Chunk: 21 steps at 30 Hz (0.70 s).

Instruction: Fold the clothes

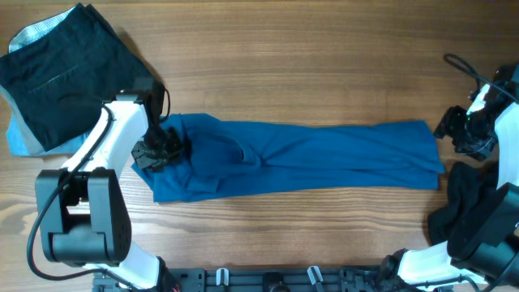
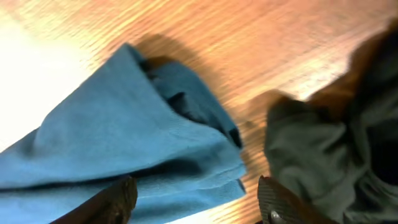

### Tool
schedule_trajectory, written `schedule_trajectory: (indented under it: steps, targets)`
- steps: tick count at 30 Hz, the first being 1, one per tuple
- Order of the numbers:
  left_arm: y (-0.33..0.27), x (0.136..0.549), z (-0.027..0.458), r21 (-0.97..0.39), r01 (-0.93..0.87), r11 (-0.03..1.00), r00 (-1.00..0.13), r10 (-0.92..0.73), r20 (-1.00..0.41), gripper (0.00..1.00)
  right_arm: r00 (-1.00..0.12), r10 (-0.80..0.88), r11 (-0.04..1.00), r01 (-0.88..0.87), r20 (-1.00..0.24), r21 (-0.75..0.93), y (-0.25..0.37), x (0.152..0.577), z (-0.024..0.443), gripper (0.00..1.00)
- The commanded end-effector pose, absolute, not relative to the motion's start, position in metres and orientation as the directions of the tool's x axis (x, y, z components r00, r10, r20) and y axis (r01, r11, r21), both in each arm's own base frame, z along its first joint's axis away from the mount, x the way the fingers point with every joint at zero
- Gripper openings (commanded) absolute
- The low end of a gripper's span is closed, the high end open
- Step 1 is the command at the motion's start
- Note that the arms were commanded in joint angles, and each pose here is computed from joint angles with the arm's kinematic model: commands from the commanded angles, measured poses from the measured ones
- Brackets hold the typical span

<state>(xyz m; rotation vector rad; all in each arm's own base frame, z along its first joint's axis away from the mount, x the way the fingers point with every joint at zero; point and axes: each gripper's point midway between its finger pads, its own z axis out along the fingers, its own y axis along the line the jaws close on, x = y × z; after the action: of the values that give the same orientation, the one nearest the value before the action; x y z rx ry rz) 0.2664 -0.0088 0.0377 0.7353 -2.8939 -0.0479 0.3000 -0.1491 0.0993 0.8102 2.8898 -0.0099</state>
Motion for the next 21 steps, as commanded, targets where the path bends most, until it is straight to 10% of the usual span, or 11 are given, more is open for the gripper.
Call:
schedule_trajectory:
  steps: [1,15,19,21]
  targets:
    - [-0.005,0.283,0.065,0.049,-0.478,0.877,-0.872,-0.481,0.091,0.3,-0.912,0.399,0.912,0.384,-0.096,0.145,-0.129,0.307,0.081,0.71]
    - [-0.005,0.307,0.085,-0.006,-0.482,0.876,-0.876,-0.482,-0.005,0.32,-0.935,0.314,0.949,0.311,0.166,-0.042,-0.153,0.269,-0.041,0.92]
    - [-0.005,0.309,0.085,-0.012,-0.482,0.876,-0.876,-0.482,-0.015,0.34,-0.935,0.313,0.948,0.319,0.165,0.008,-0.145,0.272,-0.043,0.64]
    - [-0.005,0.309,0.085,-0.012,-0.482,0.876,-0.876,-0.482,-0.015,0.34,-0.931,0.326,0.944,0.331,0.164,0.006,-0.145,0.272,-0.043,0.08]
